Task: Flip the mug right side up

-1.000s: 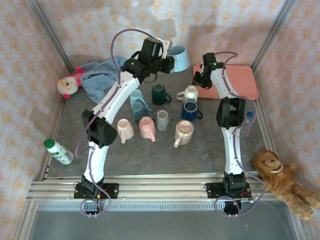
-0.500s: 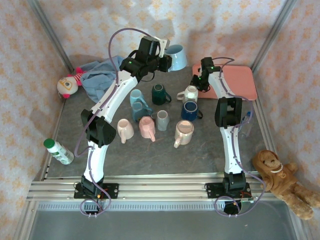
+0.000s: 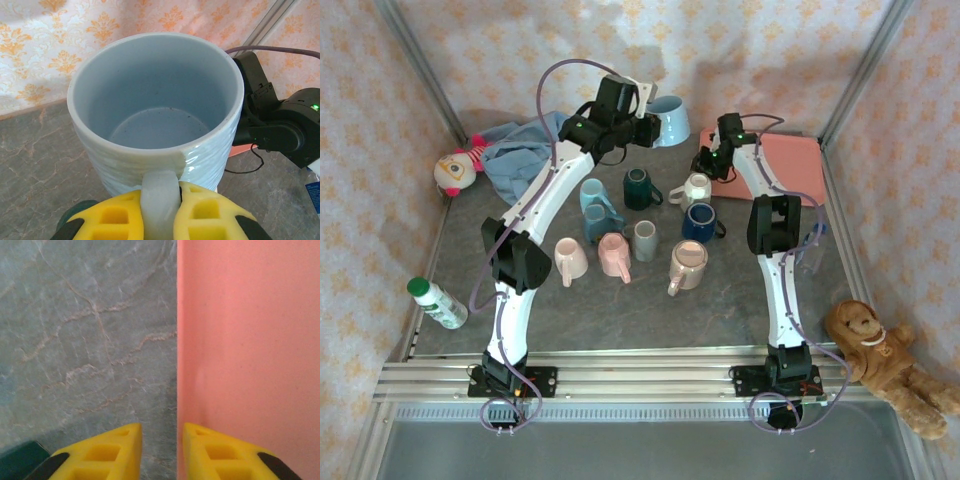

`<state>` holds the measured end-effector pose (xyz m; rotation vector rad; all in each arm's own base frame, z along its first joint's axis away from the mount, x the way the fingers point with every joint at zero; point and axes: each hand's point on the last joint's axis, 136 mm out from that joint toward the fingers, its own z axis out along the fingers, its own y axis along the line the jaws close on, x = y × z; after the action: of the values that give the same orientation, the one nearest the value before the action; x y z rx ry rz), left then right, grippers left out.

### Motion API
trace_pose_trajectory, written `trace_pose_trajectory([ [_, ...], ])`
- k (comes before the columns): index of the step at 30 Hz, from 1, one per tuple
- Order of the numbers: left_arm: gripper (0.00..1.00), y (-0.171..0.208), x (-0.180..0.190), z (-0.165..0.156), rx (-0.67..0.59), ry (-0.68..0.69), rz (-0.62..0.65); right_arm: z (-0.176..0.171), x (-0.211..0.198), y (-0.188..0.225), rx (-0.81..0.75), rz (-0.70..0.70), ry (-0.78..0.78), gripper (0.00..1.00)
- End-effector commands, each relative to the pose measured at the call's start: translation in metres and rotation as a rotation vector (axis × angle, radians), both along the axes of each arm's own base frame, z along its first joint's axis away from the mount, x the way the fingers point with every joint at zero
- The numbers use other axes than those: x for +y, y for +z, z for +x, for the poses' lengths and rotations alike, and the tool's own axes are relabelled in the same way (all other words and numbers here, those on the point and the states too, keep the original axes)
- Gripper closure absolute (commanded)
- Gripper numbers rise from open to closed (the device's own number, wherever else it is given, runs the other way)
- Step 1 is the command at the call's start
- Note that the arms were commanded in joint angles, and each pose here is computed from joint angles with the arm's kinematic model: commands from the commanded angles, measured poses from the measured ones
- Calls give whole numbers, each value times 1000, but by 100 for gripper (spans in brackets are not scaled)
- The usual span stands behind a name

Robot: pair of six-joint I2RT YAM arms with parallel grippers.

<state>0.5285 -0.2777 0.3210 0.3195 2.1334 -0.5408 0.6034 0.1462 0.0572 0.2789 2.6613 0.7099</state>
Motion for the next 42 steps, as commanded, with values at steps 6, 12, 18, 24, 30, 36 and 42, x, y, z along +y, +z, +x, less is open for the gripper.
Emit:
trace_pose_trajectory([
  [6, 100, 60, -18, 13, -238, -38, -37, 12, -66, 109, -166, -63, -200, 62],
  [12, 100, 49, -49, 26, -307, -57, 2, -11, -103, 123, -136, -116, -274, 61],
  [18, 100, 29, -74, 47, -369, -19, -1, -39, -132, 134, -93, -106, -342, 59],
  [24, 100, 3, -86, 72, -409, 16, -18, -65, -140, 137, -75, -65, -346, 58],
  [30, 100, -14, -98, 89, -449, 19, -44, -83, -143, 133, -60, -32, -351, 58],
  [36, 100, -32, -112, 98, -485, -3, -76, -93, -142, 132, -55, -33, -345, 58],
  [42, 100, -57, -127, 99, -479, -62, -89, -101, -146, 125, -39, -39, -348, 58],
])
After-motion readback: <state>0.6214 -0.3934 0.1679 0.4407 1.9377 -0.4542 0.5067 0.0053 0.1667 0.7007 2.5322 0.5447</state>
